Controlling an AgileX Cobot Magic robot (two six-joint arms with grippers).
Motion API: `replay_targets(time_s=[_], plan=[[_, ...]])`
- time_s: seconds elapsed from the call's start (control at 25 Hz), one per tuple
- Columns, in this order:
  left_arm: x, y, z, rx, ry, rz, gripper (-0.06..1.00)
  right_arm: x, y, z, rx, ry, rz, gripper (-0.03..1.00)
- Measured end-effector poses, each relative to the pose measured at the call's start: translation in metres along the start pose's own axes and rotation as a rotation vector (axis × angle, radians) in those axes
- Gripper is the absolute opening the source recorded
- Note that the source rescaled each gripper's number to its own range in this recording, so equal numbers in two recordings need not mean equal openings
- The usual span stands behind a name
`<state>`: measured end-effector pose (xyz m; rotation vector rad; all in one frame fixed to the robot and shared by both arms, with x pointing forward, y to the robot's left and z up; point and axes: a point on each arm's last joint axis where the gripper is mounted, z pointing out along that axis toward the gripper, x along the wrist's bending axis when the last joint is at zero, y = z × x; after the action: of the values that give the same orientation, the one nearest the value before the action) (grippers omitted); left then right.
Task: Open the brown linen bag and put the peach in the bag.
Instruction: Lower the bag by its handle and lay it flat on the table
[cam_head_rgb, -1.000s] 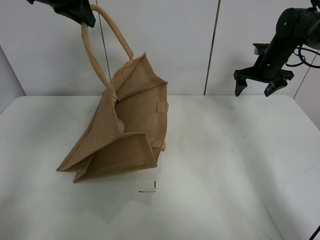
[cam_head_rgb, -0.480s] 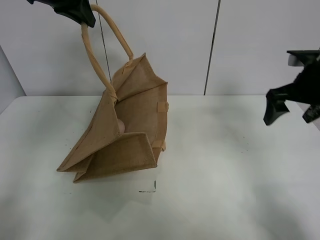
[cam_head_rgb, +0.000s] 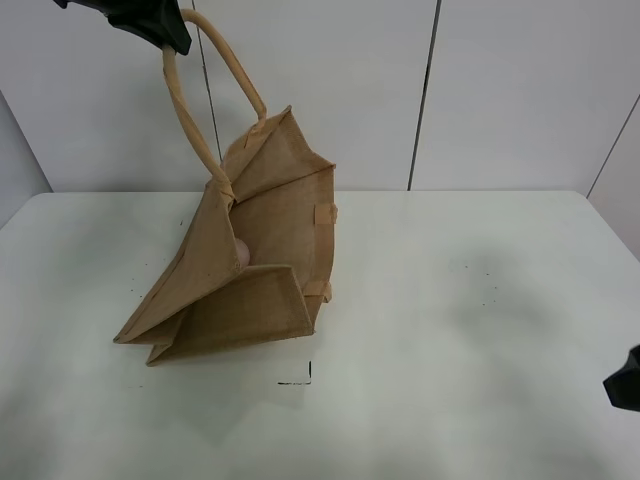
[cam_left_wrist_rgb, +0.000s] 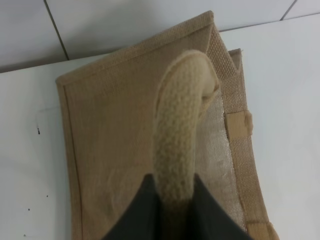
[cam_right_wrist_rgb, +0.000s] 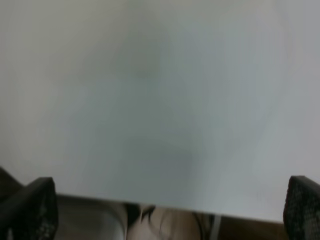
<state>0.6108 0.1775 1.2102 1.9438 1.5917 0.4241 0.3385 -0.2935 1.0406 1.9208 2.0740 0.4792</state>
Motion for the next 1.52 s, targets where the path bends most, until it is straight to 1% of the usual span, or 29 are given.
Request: replay_targets(time_s=[0.08, 0.2, 0.28, 0.44, 0.52, 0.56, 0.68, 0.8, 0.92, 1.12, 1.2, 1.24, 1.28, 1.32, 1.4, 1.48, 1.52], plan=[[0.000, 0.000, 0.000, 0.000, 0.000, 0.000, 0.00, 0.002, -0.020, -0.009, -0.119, -0.008, -0.005, 1.00], [0.000, 0.000, 0.000, 0.000, 0.000, 0.000, 0.00, 0.004, -0.042, -0.026, -0.335, -0.021, -0.006, 1.00], [0.000, 0.000, 0.000, 0.000, 0.000, 0.000, 0.00, 0.005, -0.054, -0.036, -0.441, -0.030, -0.002, 1.00], [0.000, 0.000, 0.000, 0.000, 0.000, 0.000, 0.00, 0.006, -0.076, -0.050, -0.612, -0.045, -0.006, 1.00], [0.000, 0.000, 0.000, 0.000, 0.000, 0.001, 0.00, 0.007, -0.085, -0.055, -0.674, -0.049, -0.004, 1.00], [0.000, 0.000, 0.001, 0.001, 0.000, 0.001, 0.00, 0.007, -0.088, -0.056, -0.692, -0.053, -0.003, 1.00], [0.000, -0.001, 0.007, 0.016, 0.002, 0.000, 0.00, 0.007, -0.088, -0.056, -0.696, -0.057, 0.003, 1.00], [0.002, -0.007, 0.032, 0.083, 0.005, -0.005, 0.00, 0.006, -0.088, -0.055, -0.694, -0.057, 0.003, 1.00], [0.003, -0.018, 0.079, 0.169, -0.007, -0.023, 0.00, 0.006, -0.088, -0.055, -0.692, -0.057, 0.003, 1.00], [0.010, -0.052, 0.176, 0.349, -0.004, -0.055, 0.00, 0.006, -0.088, -0.055, -0.692, -0.057, 0.003, 1.00], [0.013, -0.065, 0.203, 0.414, 0.001, -0.063, 0.00, 0.006, -0.088, -0.055, -0.692, -0.057, 0.003, 1.00], [0.013, -0.070, 0.213, 0.438, 0.002, -0.067, 0.03, 0.006, -0.088, -0.055, -0.692, -0.057, 0.003, 1.00], [0.014, -0.074, 0.221, 0.456, 0.001, -0.070, 0.08, 0.006, -0.088, -0.055, -0.692, -0.057, 0.003, 1.00], [0.014, -0.076, 0.226, 0.468, 0.000, -0.073, 0.18, 0.006, -0.088, -0.055, -0.692, -0.057, 0.003, 1.00], [0.015, -0.079, 0.231, 0.480, 0.000, -0.072, 0.48, 0.006, -0.088, -0.055, -0.692, -0.057, 0.003, 1.00], [0.015, -0.079, 0.231, 0.478, -0.003, -0.063, 0.74, 0.006, -0.088, -0.055, -0.692, -0.057, 0.003, 1.00], [0.015, -0.078, 0.230, 0.477, -0.004, -0.058, 0.83, 0.006, -0.088, -0.055, -0.692, -0.057, 0.003, 1.00]])
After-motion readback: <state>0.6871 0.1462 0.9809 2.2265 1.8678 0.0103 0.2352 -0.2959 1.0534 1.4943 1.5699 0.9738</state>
